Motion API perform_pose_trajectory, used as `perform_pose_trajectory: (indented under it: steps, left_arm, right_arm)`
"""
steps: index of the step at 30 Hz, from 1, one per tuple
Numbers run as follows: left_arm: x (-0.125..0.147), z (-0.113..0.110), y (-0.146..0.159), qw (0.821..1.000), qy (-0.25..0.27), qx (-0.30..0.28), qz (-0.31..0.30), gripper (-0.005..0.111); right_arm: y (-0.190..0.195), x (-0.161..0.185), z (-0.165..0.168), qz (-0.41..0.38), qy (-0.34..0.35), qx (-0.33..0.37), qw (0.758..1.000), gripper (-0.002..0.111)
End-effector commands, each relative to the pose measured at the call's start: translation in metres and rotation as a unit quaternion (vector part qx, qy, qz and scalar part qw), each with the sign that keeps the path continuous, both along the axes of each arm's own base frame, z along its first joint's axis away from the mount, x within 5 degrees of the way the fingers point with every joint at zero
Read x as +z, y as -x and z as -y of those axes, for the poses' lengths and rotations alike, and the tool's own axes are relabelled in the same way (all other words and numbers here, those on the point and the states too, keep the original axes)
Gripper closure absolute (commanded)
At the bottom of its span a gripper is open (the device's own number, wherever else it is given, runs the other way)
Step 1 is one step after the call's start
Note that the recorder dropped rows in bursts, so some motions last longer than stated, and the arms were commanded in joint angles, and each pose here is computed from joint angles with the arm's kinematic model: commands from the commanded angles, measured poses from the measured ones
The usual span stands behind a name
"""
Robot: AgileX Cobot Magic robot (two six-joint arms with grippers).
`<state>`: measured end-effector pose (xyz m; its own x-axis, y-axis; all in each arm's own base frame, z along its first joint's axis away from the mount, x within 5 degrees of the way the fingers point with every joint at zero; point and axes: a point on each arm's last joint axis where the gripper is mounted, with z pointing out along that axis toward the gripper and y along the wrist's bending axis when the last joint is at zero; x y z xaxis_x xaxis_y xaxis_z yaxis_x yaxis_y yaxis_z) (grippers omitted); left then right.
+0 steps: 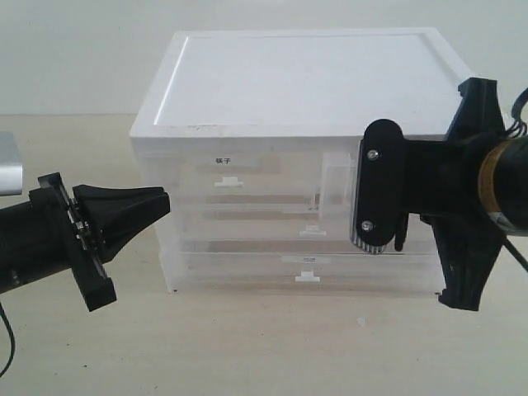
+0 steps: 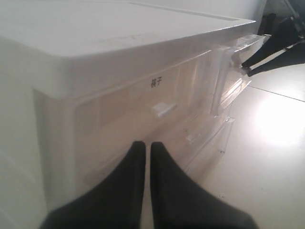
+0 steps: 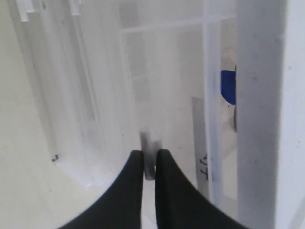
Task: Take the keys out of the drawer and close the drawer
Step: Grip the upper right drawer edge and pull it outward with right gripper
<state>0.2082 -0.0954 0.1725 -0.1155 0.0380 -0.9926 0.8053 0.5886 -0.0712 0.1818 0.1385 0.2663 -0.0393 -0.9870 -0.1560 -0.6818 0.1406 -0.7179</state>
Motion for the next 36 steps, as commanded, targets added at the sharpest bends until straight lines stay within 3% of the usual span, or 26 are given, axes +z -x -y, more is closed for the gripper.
perform_pose_trajectory:
  steps: [1,14,17,18,22,30,36]
  left_arm:
    - [0.0,0.002,0.0,1.0,0.006,-0.007,0.0,0.102]
    - [0.0,0.003,0.001,1.0,0.005,-0.01,0.0,0.102]
    - [0.0,0.003,0.001,1.0,0.005,-0.01,0.0,0.102]
    - [0.0,0.003,0.001,1.0,0.005,-0.01,0.0,0.102]
    - [0.0,0.003,0.001,1.0,0.005,-0.01,0.0,0.102]
    - [0.0,0.003,0.001,1.0,0.005,-0.01,0.0,0.102]
    - [0.0,0.003,0.001,1.0,0.003,-0.013,0.0,0.102]
  right_arm:
    - [0.014,0.01,0.009,-0.023,-0.035,-0.006,0.999,0.108]
    - [0.029,0.018,0.01,-0.052,-0.075,0.036,0.995,0.108]
    - [0.034,0.027,0.011,-0.04,-0.113,0.046,0.992,0.097]
    - [0.036,0.032,0.014,-0.031,-0.121,0.048,0.991,0.087]
    - [0.041,0.044,0.022,0.0,-0.138,0.045,0.989,0.064]
    - [0.032,0.04,0.026,0.023,-0.101,0.011,0.995,0.065]
    - [0.022,0.03,0.014,0.017,-0.077,0.026,0.997,0.065]
